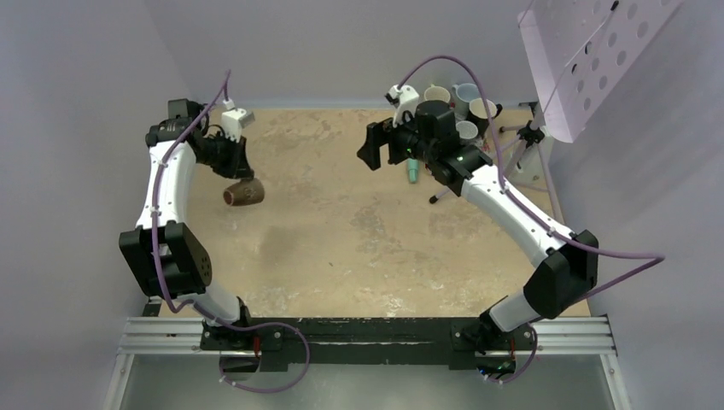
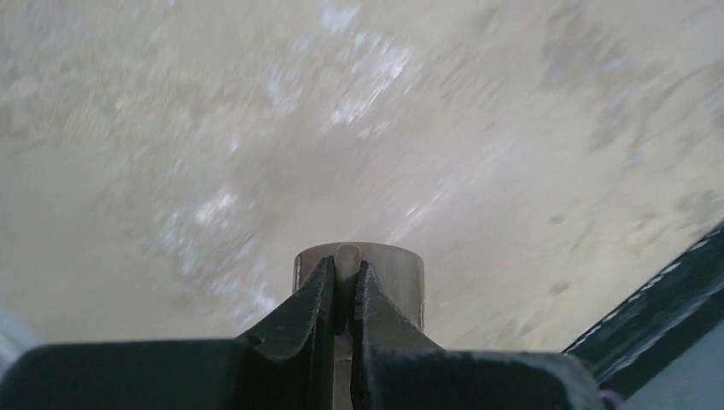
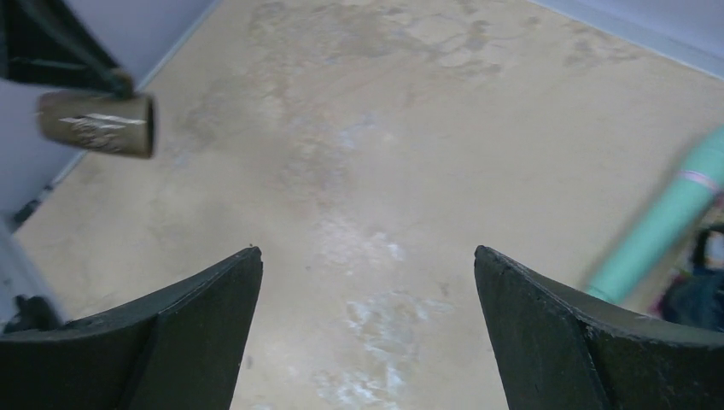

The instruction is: Turn the mug right side up

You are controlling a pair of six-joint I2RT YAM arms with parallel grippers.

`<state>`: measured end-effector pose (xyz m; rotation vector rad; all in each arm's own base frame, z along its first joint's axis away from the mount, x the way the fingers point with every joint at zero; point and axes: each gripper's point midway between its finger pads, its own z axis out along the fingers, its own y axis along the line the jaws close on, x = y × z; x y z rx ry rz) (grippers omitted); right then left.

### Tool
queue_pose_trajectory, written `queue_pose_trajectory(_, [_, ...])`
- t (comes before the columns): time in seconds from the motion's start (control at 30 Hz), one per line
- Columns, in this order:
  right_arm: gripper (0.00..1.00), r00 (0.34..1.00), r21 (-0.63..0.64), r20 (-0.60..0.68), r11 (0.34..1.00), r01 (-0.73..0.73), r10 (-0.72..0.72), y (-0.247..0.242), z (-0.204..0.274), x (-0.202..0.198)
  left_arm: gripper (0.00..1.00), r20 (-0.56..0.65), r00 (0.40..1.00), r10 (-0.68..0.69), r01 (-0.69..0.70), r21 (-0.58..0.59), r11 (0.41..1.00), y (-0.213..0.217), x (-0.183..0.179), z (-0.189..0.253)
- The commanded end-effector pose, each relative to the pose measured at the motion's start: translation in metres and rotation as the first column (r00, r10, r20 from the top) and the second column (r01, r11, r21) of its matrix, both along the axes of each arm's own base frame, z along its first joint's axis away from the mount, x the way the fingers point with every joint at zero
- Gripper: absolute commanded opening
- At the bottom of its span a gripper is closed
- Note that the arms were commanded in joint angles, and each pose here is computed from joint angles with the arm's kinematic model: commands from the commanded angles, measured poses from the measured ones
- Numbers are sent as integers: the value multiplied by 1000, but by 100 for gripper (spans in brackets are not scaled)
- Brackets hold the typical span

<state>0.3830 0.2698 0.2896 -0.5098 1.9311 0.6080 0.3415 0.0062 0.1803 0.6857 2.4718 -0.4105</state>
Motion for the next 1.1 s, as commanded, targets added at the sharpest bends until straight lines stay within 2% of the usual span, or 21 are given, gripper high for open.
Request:
queue_pose_trajectory(0.0, [99,981,217,42,956,-196,191,59,35,-40,0,97,994,51,-1,-459,889,-80,26,90])
queue_pose_trajectory(0.2, [99,927,333,60,868,-368,370,106,43,-72,0,194,981,-15,135,-621,772,-138,26,156])
queue_pose_trajectory(0.3, [98,925,321,66,870,-374,373,107,40,-70,0,221,974,-46,181,-640,747,-151,20,171])
queue_pose_trajectory(0.4, [96,893,338,76,831,-441,443,115,41,-78,0,214,974,-71,198,-668,717,-161,15,177])
queue_pose_trajectory(0.67, [91,845,430,68,749,-505,530,136,44,-84,0,270,955,-123,281,-689,668,-181,2,194])
queue_pose_trajectory(0.9, [84,840,426,71,745,-514,539,145,39,-76,0,266,950,-161,304,-687,660,-193,-1,183])
queue_pose_trajectory(1.07, [85,877,353,42,815,-461,478,136,25,-66,0,264,950,-164,303,-666,682,-191,0,174])
